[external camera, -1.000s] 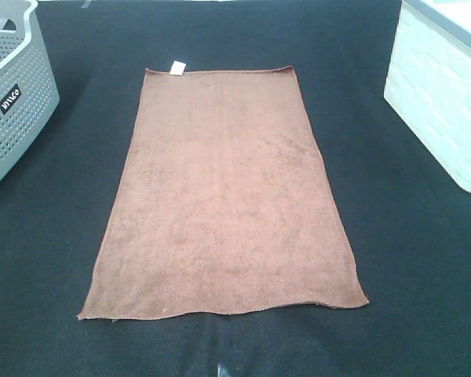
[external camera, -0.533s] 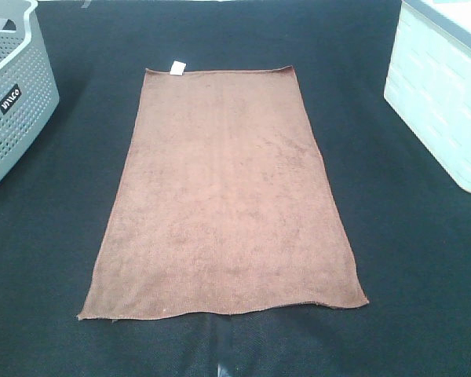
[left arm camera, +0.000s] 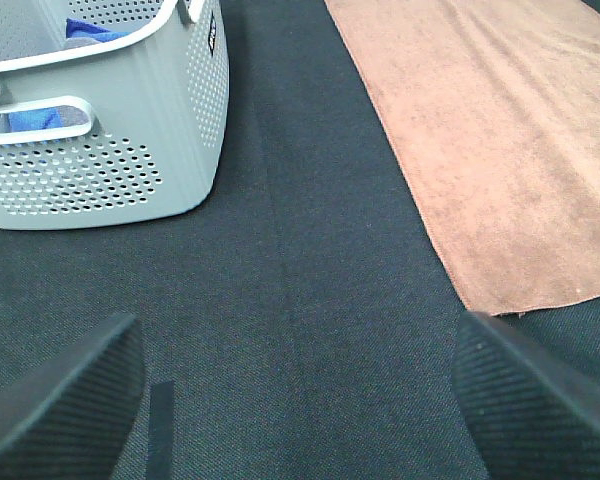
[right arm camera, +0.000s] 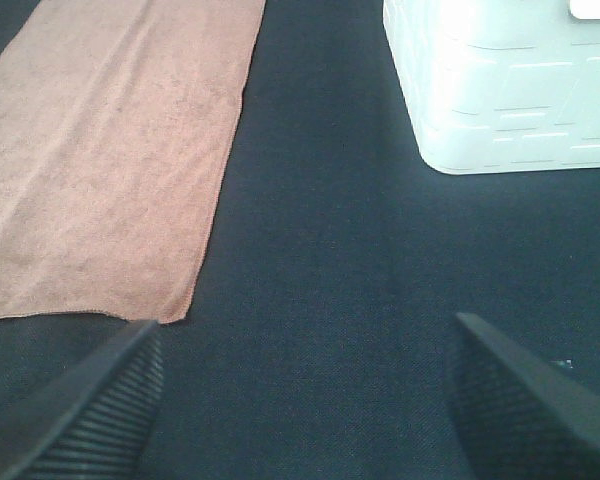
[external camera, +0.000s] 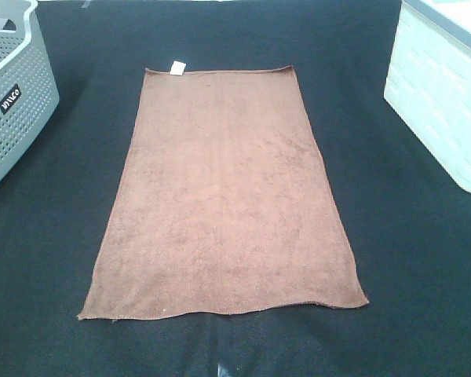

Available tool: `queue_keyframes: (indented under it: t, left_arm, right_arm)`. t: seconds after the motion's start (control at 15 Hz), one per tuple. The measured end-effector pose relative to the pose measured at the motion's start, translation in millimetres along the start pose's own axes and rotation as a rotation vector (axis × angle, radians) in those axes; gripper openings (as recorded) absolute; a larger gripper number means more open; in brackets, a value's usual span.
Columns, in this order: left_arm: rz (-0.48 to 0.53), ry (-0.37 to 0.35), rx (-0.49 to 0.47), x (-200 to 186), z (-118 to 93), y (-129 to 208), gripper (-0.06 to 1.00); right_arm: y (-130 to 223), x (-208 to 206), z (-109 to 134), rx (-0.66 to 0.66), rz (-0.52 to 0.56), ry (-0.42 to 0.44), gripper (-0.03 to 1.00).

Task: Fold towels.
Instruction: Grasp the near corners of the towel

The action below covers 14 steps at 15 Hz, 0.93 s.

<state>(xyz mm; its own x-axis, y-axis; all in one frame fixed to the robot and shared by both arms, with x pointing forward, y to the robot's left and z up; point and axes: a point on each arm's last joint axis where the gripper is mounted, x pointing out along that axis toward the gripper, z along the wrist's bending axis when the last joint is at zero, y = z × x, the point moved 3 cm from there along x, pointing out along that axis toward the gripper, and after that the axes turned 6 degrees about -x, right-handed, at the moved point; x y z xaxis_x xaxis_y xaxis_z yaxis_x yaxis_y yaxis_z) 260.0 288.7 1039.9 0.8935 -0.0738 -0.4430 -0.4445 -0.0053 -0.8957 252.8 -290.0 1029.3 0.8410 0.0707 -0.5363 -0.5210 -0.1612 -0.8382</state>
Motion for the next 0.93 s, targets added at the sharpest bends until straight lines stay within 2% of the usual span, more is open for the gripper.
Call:
queue_keyframes:
  t: [0.93]
  left_arm:
    - [0.0, 0.0, 0.0, 0.0, 0.0, 0.0, 0.8]
  right_arm:
    - [0.0, 0.0, 0.0, 0.0, 0.0, 0.0, 0.73]
